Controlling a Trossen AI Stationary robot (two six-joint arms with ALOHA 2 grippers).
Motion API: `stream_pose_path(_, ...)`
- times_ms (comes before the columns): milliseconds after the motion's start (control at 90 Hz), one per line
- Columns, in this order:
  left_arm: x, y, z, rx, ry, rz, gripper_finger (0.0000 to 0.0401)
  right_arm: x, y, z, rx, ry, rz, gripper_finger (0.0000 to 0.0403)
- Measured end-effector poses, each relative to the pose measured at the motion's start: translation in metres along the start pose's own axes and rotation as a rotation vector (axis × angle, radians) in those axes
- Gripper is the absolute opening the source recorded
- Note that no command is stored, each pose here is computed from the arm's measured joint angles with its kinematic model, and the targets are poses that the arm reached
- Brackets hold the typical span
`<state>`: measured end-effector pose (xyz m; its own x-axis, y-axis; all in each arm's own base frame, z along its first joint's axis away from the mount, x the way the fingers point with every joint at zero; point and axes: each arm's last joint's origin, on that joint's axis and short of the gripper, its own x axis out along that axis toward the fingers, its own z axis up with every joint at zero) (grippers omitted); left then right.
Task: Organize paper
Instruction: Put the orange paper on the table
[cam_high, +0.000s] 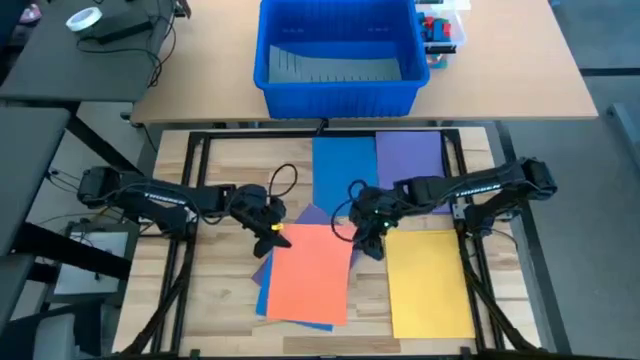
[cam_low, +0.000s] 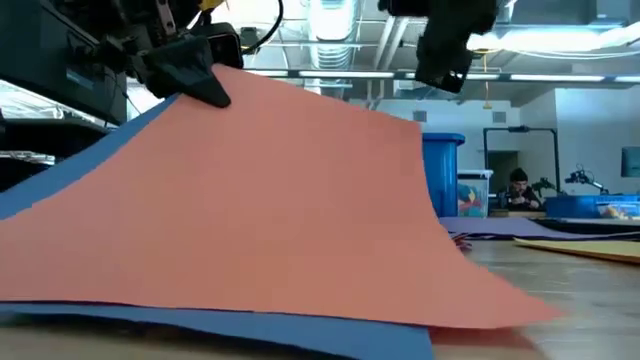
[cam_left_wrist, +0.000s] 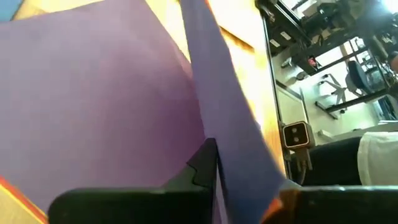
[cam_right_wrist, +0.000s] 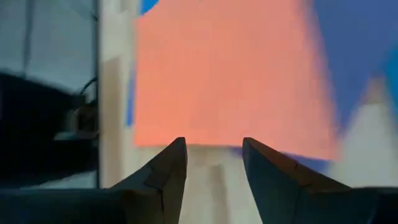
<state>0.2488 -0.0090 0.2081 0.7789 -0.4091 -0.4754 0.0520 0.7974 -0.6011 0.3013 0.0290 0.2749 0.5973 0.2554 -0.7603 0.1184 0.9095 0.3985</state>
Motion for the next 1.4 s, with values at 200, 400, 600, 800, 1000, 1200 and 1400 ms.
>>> stream_pose_path(200,0.0,0.0,0.0,0.022,0.007,-0.015,0.0,-0.006,-0.023,0.0,-0.006,0.035,-0.115,0.015)
stream_pose_path(400,0.0,-0.002,0.003,0.038,-0.019,-0.032,0.0,0.011,-0.037,0.001,-0.036,0.094,-0.149,0.015)
stream_pose_path(600,0.0,-0.002,0.003,0.04,-0.025,-0.036,0.0,0.022,-0.03,0.003,-0.029,0.098,-0.047,0.015)
stream_pose_path(800,0.0,-0.002,0.003,0.034,-0.018,-0.031,0.0,0.012,-0.014,-0.001,0.017,0.091,-0.004,0.0142)
stream_pose_path(1000,-0.003,0.003,0.005,0.02,-0.031,-0.014,0.0,0.015,0.006,0.0,-0.034,0.05,0.052,0.0139)
stream_pose_path(1200,-0.004,0.007,0.007,0.009,-0.04,-0.003,0.0,0.018,0.022,-0.002,-0.019,0.025,0.097,0.0139)
stream_pose_path(1400,-0.004,0.006,0.008,0.015,-0.051,-0.008,0.0,0.028,0.027,0.001,-0.024,-0.015,0.099,0.0139)
